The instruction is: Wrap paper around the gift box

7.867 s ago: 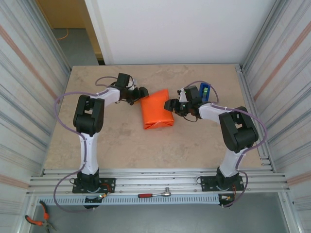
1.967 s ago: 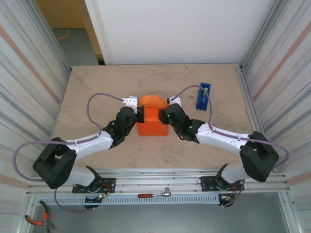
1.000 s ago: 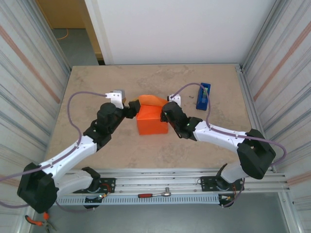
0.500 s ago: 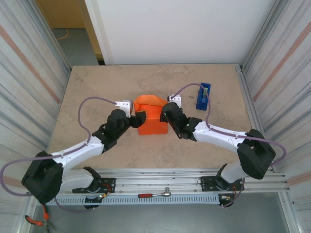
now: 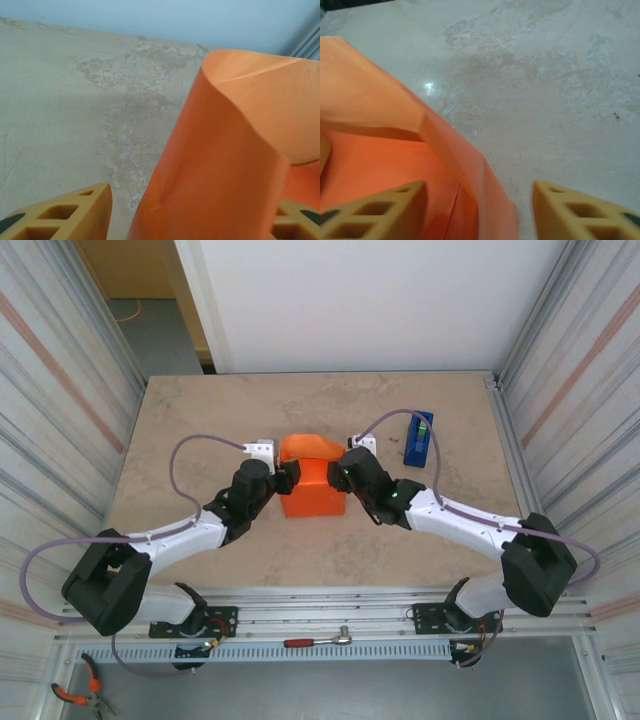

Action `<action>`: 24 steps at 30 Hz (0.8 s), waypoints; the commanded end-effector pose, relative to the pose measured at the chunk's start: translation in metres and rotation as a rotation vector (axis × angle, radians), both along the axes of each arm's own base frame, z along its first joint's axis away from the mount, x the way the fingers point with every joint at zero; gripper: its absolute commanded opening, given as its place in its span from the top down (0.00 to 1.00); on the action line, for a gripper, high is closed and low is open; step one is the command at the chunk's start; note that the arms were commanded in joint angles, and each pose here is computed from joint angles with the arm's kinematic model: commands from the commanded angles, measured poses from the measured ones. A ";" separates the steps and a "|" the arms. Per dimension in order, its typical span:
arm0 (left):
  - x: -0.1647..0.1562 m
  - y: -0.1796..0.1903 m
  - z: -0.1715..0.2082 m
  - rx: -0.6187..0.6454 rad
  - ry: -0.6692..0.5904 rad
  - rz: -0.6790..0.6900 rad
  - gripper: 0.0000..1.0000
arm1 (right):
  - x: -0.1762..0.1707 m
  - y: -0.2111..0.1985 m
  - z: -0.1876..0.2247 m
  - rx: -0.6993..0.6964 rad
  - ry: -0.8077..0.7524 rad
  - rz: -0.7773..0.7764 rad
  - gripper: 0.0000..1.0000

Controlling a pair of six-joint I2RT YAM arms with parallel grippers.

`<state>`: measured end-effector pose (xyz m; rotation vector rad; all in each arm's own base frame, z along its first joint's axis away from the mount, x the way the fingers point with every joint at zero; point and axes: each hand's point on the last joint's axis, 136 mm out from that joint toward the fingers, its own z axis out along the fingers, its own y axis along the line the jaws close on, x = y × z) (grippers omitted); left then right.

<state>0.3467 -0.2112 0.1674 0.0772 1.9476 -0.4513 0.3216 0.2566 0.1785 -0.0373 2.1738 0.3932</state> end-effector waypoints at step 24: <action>0.000 0.000 -0.012 0.074 0.011 -0.006 0.51 | 0.016 0.013 0.002 -0.053 -0.005 0.037 1.00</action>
